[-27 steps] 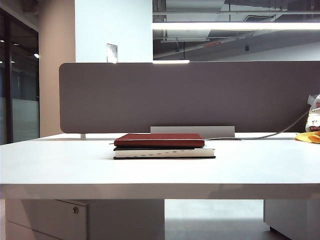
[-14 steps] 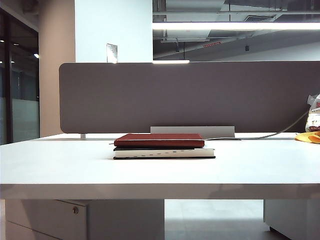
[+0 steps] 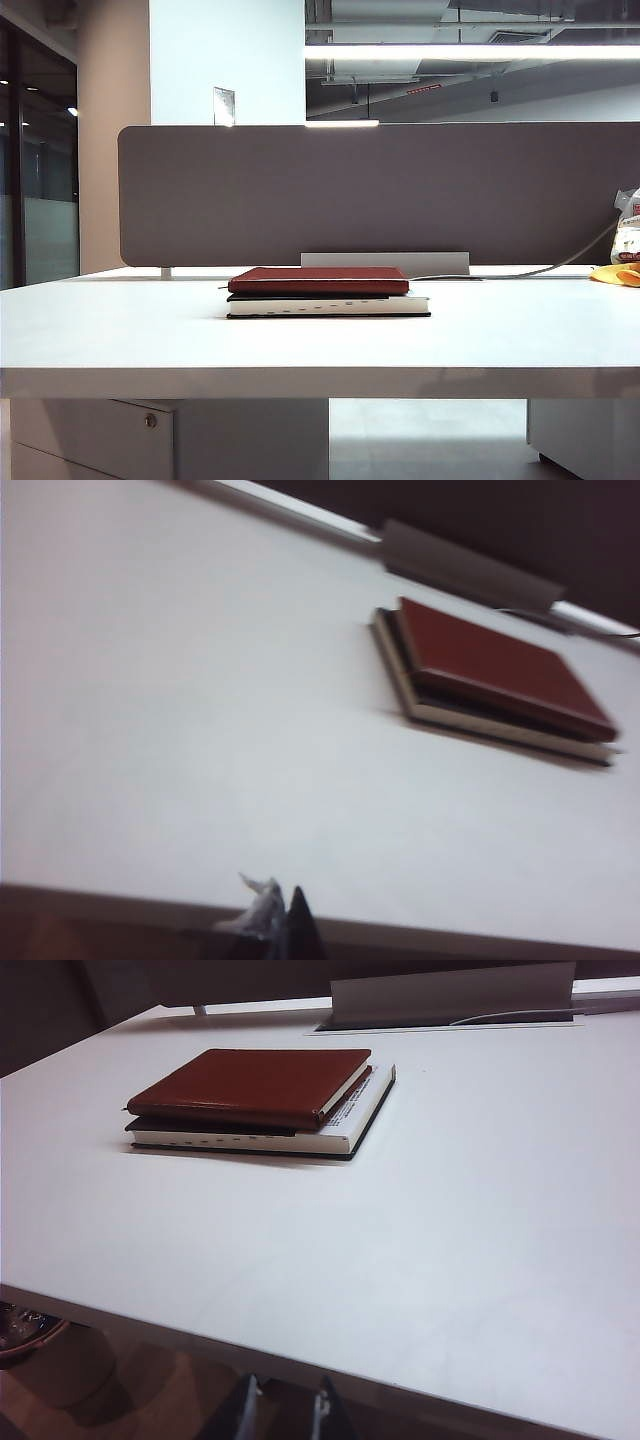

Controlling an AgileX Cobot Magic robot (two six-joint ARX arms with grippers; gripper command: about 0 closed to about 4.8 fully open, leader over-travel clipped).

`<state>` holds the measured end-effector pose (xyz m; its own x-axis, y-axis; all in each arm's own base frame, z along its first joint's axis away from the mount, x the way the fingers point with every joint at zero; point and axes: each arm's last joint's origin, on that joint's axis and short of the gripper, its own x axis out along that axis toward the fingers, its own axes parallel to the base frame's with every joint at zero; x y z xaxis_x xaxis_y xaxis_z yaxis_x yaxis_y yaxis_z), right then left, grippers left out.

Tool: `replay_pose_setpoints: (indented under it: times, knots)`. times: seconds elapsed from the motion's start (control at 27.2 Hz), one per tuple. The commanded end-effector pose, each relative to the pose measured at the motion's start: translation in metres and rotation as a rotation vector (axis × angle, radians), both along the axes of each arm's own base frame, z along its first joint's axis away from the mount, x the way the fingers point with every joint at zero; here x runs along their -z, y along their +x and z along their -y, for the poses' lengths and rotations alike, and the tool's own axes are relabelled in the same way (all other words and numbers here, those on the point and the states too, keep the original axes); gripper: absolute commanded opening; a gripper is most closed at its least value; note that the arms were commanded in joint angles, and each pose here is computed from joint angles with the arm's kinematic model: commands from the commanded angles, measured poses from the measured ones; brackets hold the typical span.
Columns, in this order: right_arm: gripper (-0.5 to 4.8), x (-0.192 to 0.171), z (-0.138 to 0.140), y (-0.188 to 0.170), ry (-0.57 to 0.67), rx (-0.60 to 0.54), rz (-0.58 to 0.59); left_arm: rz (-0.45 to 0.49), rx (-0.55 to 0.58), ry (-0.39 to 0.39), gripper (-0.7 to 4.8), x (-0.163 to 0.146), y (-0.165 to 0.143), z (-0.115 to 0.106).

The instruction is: Pick up the red book and place it on top of the black book.

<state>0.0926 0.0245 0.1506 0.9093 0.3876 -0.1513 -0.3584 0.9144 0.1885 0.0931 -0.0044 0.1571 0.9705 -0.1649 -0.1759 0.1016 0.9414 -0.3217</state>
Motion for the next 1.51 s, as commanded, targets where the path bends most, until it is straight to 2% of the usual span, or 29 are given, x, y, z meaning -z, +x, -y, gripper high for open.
replay_pose_setpoints:
  times: [0.04, 0.26, 0.37, 1.51]
  knots:
    - [0.81, 0.0003, -0.0002, 0.0002, 0.003, -0.002, 0.003, -0.019, -0.061, 0.058, -0.06, 0.0038, 0.0002, -0.0020]
    - [0.81, 0.0003, -0.0002, 0.0002, 0.002, -0.002, 0.003, -0.044, -0.174, 0.102, -0.06, 0.0075, 0.0002, -0.0054]
    - [0.81, 0.0003, -0.0002, 0.0002, 0.002, -0.002, 0.003, -0.044, -0.193, 0.111, -0.06, 0.0074, 0.0002, -0.0060]
    - [0.81, 0.0002, 0.0001, 0.0003, 0.002, 0.002, 0.004, -0.044, -0.201, 0.105, -0.06, 0.0072, 0.0002, -0.0062]
